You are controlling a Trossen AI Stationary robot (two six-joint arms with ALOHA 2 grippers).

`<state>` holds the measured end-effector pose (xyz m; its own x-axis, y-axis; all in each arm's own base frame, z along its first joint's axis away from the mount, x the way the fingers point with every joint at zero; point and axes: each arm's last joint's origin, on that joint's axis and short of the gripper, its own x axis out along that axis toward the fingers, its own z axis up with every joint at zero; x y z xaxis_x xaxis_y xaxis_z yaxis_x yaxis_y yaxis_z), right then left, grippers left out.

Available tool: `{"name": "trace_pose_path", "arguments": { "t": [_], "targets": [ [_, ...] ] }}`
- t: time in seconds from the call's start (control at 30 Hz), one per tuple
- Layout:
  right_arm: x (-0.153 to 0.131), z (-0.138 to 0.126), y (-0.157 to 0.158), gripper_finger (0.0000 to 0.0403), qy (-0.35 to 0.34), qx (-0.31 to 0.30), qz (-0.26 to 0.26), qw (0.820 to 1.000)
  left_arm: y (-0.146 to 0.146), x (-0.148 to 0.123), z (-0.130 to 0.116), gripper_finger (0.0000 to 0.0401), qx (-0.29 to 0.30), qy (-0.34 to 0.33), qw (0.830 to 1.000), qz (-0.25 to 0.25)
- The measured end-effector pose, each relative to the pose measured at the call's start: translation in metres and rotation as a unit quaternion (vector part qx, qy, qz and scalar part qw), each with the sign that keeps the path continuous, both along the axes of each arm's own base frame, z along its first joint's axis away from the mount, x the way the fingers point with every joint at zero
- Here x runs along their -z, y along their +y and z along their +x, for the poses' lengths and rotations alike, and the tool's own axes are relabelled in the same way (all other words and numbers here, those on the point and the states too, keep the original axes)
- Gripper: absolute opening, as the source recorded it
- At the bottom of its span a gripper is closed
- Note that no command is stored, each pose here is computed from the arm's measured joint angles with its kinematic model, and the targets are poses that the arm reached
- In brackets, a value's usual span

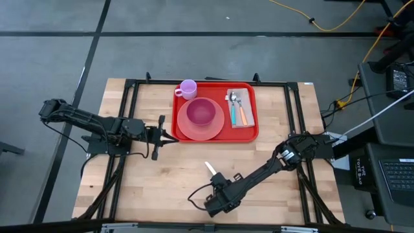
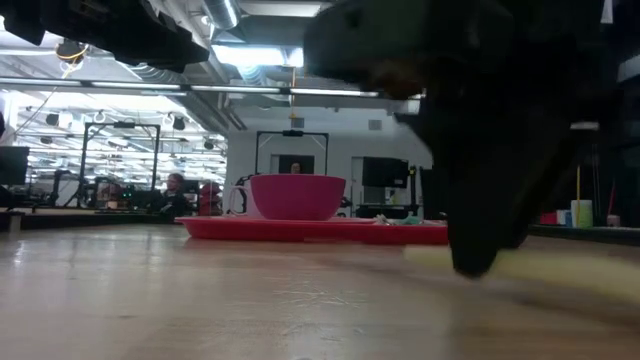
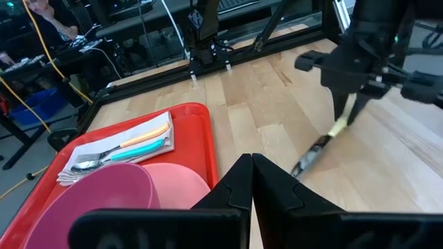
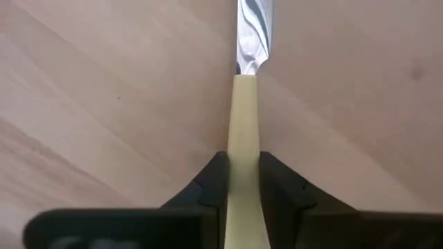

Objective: Set up tray
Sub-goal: Put the yellow dinner knife to the right side of the orange fork on the light brown table napkin on the red tray

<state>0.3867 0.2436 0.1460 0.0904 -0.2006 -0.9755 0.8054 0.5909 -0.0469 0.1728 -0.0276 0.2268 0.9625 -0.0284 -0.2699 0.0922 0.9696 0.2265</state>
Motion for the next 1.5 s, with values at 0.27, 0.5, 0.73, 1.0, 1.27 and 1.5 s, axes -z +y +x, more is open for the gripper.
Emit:
{"name": "trace_pose_path", "arguments": {
  "t": [0.27,0.5,0.73,1.0,1.27,1.5],
  "targets": [
    [-0.032,-0.008,-0.005,0.0063,-0.005,-0.044,-0.01,0.999,0.0,0.0,0.0,0.0006,0.0,0.0,1.0,0.0],
    [-0.06,-0.012,-0.009,0.0063,-0.034,-0.138,-0.051,0.989,0.0,0.0,0.0,0.0002,0.0,0.0,1.0,0.0],
    [-0.063,-0.02,0.0,0.0063,-0.078,-0.147,-0.107,0.98,0.0,0.0,0.0,0.0005,0.0,0.0,1.0,0.0],
    [-0.035,-0.02,0.02,0.0063,-0.183,-0.123,-0.11,0.969,0.0,0.0,0.0,0.0004,0.0,0.0,1.0,0.0],
    [-0.013,-0.027,0.015,0.0063,-0.203,-0.122,-0.169,0.957,0.0,0.0,0.0,0.0002,0.0,0.001,1.0,0.0],
    [-0.026,-0.042,0.009,0.0063,-0.26,-0.108,-0.212,0.936,0.0,0.002,0.0,0.0005,0.007,0.009,1.0,0.001]
  ]
}}
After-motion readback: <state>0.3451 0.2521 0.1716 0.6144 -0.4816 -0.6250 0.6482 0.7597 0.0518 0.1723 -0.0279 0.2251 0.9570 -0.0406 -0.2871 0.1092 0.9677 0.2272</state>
